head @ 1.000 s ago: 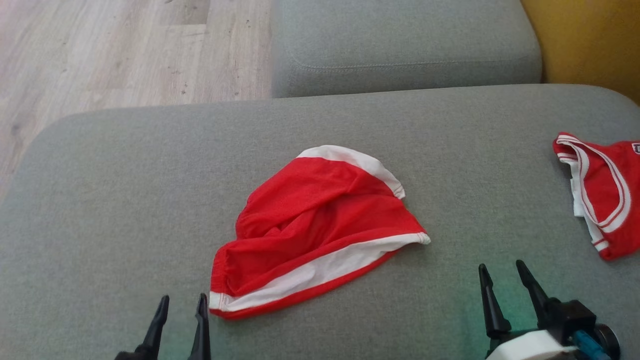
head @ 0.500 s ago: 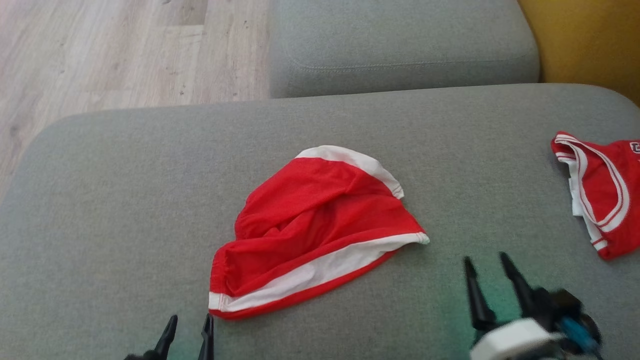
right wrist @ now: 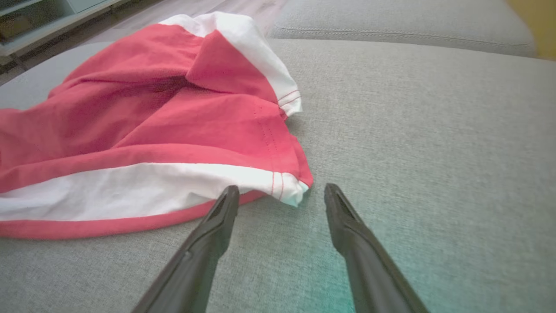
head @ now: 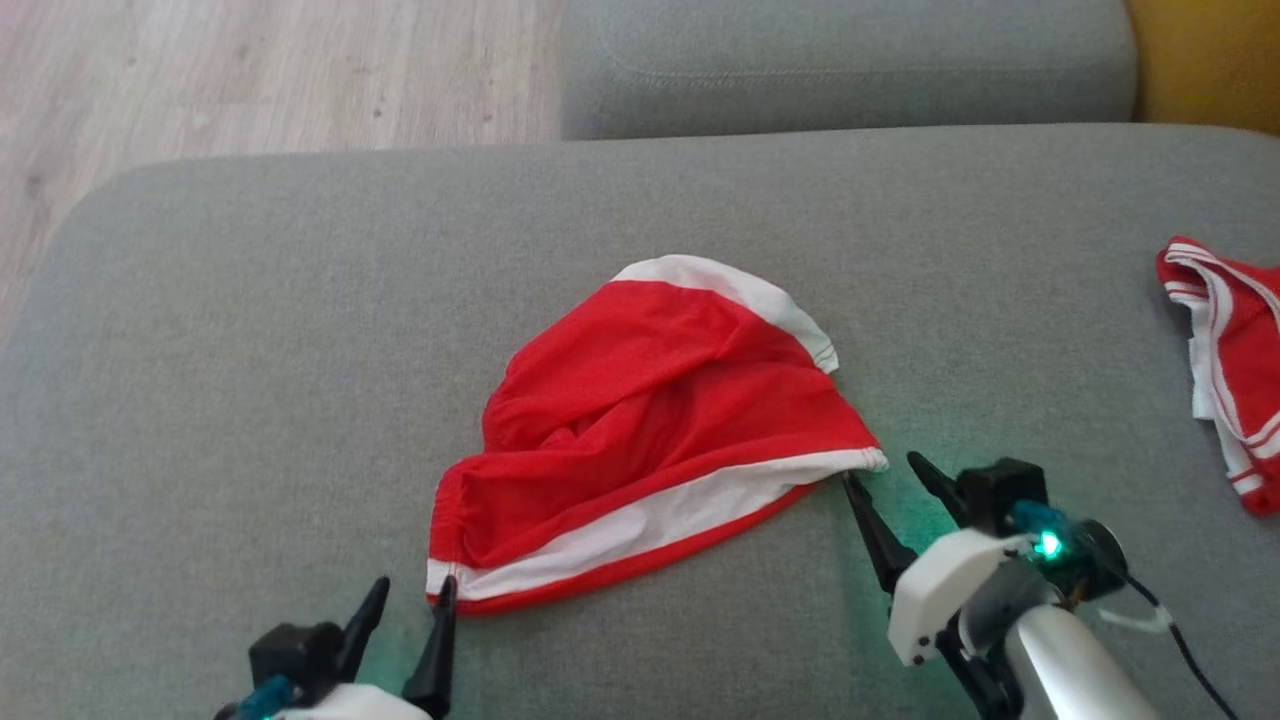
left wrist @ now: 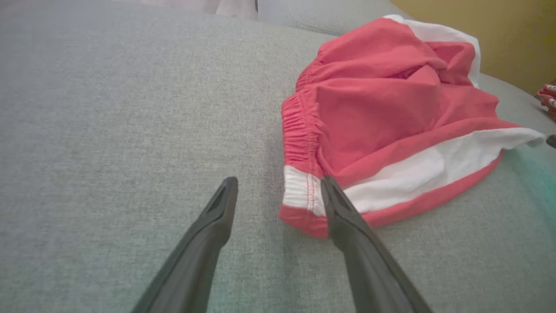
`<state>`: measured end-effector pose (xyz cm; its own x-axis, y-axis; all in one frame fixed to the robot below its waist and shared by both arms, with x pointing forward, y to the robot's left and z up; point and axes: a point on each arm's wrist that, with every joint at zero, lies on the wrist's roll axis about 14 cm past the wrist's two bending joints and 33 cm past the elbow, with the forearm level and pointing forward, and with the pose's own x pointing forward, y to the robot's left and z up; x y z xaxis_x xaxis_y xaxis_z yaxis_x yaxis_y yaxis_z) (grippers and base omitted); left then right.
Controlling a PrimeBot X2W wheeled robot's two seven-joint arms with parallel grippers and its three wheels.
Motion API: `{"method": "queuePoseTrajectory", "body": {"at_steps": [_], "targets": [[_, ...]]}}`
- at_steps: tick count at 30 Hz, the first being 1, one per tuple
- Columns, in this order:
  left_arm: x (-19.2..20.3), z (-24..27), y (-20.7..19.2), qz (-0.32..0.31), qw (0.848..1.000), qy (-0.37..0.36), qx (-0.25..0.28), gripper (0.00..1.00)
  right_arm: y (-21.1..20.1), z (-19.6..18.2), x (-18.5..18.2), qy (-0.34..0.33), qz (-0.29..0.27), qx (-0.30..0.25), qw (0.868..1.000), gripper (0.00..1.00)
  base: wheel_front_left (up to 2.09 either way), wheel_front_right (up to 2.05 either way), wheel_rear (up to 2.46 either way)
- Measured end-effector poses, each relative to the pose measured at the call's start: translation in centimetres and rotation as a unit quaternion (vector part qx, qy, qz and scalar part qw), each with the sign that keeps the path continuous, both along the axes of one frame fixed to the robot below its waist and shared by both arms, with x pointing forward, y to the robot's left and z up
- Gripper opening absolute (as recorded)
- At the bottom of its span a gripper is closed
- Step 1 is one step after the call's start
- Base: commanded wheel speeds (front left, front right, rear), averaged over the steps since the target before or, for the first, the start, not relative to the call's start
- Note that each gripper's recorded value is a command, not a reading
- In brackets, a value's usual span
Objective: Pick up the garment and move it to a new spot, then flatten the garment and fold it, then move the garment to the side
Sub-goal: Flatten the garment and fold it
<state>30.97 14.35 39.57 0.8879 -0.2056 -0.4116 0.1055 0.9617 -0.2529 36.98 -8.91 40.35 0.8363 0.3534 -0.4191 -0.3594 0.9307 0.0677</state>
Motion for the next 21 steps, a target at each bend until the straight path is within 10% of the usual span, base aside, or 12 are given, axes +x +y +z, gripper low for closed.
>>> {"method": "queuePoseTrajectory", "body": {"at_steps": [21], "targets": [[0.6,-0.9,-1.3,0.001,0.998,0.037,-0.057,1.0,2.0,-2.1,1.4,0.019,0.033,-0.013,0.999,1.0,0.0,0.0,0.0]]}}
